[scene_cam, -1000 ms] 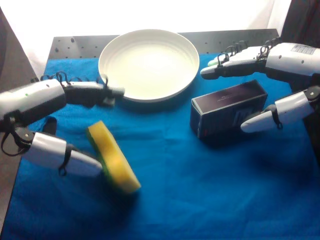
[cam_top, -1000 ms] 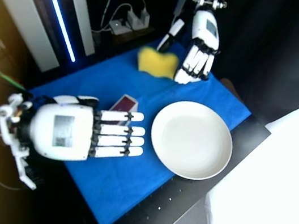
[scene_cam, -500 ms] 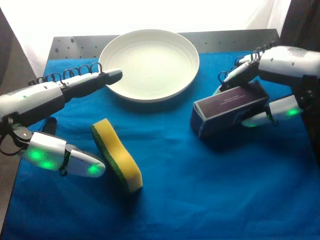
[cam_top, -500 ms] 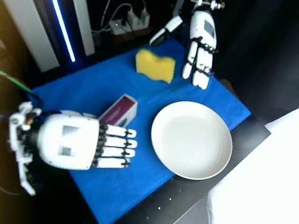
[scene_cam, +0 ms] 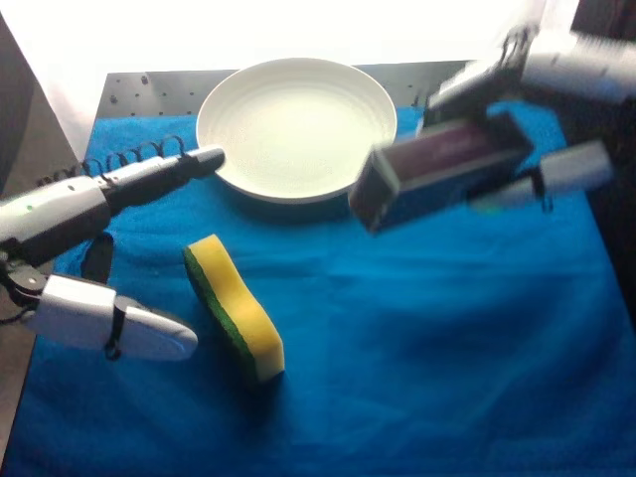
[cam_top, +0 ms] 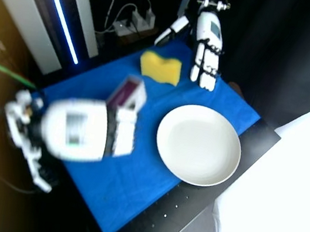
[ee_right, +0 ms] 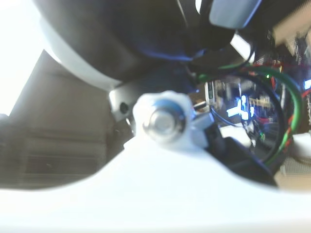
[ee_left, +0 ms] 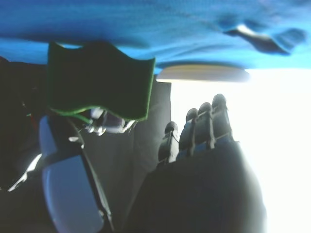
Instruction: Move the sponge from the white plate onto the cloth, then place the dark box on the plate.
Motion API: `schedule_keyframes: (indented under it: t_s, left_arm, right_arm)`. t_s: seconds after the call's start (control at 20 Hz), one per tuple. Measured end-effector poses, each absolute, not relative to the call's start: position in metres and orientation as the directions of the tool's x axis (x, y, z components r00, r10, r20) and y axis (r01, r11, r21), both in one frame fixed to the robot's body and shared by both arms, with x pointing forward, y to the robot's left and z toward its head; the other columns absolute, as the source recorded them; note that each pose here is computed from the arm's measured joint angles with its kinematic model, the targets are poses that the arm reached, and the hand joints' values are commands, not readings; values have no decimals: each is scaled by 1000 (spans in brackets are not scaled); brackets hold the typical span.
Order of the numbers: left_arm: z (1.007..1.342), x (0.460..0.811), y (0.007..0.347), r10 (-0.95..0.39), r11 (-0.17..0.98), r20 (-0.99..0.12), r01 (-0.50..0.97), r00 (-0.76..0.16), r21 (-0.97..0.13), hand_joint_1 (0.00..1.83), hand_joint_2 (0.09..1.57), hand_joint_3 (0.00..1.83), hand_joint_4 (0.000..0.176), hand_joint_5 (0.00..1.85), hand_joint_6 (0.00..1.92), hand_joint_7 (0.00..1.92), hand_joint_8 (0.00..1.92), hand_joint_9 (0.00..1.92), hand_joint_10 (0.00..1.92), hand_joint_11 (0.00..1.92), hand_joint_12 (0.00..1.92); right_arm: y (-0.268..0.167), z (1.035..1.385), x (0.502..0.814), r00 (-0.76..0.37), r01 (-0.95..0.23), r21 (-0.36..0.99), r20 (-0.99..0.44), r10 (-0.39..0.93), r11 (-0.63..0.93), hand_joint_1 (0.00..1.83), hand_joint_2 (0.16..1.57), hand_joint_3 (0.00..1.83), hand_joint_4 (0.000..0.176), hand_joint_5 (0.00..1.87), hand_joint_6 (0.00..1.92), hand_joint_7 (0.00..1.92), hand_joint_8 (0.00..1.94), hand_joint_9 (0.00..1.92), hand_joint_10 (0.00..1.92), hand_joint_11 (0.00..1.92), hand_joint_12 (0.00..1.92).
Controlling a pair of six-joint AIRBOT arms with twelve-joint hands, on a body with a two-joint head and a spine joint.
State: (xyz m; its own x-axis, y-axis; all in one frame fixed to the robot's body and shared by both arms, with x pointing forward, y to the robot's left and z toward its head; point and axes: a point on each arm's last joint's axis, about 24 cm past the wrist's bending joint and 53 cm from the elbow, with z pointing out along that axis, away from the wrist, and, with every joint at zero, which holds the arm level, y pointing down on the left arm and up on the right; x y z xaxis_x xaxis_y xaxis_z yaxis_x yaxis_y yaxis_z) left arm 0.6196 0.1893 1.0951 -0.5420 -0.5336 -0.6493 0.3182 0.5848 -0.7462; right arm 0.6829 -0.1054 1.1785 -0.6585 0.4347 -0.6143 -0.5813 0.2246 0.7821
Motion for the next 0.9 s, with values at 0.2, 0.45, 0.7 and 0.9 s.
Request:
schedule_keyframes:
  t_s: [0.2, 0.45, 0.7, 0.9]
  left_arm:
    - [1099, 611, 195, -568, 577, -646, 314, -510, -754, 773, 749, 4, 166, 0, 0, 0, 0, 0, 0, 30, 14]
    - [1116, 609, 219, -648, 561, -638, 306, -417, -769, 893, 745, 2, 173, 0, 0, 0, 0, 0, 0, 0, 0]
    - [1130, 608, 223, -686, 532, -628, 336, -368, -777, 894, 722, 0, 152, 0, 0, 0, 0, 0, 0, 0, 0]
    - [1126, 609, 220, -695, 522, -618, 332, -369, -785, 905, 720, 0, 154, 0, 0, 0, 0, 0, 0, 0, 0]
  right_arm:
    - [-97, 1214, 698, -595, -647, 738, -646, 478, 193, 1244, 1072, 0, 8, 1021, 1012, 1130, 699, 1052, 734, 911, 1215]
    - [-61, 1214, 733, -561, -645, 727, -660, 499, 236, 1380, 1081, 1, 0, 902, 1210, 1084, 754, 1031, 903, 733, 1147]
    - [-20, 1163, 763, -566, -581, 711, -702, 432, 395, 1261, 1078, 1, 0, 920, 1196, 1213, 563, 1064, 841, 830, 1138]
    - [-1, 1142, 779, -552, -547, 667, -742, 381, 506, 1205, 1158, 4, 0, 819, 1289, 961, 1057, 1046, 1085, 896, 1337]
